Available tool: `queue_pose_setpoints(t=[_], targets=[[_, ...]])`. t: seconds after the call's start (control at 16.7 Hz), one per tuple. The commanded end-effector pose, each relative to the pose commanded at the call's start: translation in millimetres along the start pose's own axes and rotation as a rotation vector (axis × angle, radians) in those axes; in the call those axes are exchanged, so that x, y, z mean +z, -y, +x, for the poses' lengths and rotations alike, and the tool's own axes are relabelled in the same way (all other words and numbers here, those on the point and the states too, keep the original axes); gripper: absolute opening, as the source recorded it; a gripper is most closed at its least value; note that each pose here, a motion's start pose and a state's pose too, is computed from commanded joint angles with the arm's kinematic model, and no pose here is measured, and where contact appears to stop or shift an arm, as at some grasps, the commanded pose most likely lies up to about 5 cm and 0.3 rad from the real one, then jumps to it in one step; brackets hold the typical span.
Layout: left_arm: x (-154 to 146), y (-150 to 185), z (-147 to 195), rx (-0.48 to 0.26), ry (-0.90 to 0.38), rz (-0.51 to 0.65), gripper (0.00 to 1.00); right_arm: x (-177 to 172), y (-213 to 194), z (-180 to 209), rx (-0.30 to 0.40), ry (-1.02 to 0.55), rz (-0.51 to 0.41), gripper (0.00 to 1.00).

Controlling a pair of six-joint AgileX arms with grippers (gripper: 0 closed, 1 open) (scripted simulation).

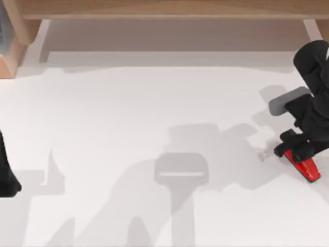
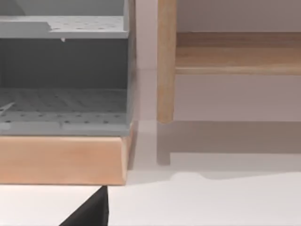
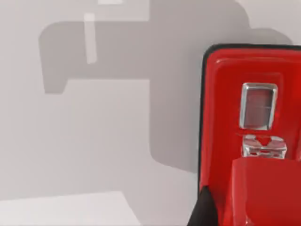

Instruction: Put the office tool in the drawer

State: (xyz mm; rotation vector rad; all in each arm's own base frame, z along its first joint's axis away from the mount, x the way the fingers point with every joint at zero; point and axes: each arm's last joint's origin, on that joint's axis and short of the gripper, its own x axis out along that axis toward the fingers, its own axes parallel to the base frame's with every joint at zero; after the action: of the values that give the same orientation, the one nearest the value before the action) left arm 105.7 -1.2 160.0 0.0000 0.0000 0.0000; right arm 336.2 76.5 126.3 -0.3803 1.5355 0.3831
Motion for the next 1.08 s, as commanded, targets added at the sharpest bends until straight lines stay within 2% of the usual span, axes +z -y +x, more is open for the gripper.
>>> queue_pose_setpoints(t=[0.3,0.66,0.84,1.08], targets=[[0,0,0,0.000,0.000,0.000,1.00,-1,0,-22,0.001,-0.004,0.002,0.00],[0,0,0,0.000,0.000,0.000,1.00,0,1,-26,-0.003,0.010,0.003,0.00],[0,0,0,0.000,0.000,0.000,1.00,9,16,-57,-0.038,0.099,0.021,0.00],[0,0,0,0.000,0.000,0.000,1.00,21,57,-118,-0.118,0.250,0.086,0.00]])
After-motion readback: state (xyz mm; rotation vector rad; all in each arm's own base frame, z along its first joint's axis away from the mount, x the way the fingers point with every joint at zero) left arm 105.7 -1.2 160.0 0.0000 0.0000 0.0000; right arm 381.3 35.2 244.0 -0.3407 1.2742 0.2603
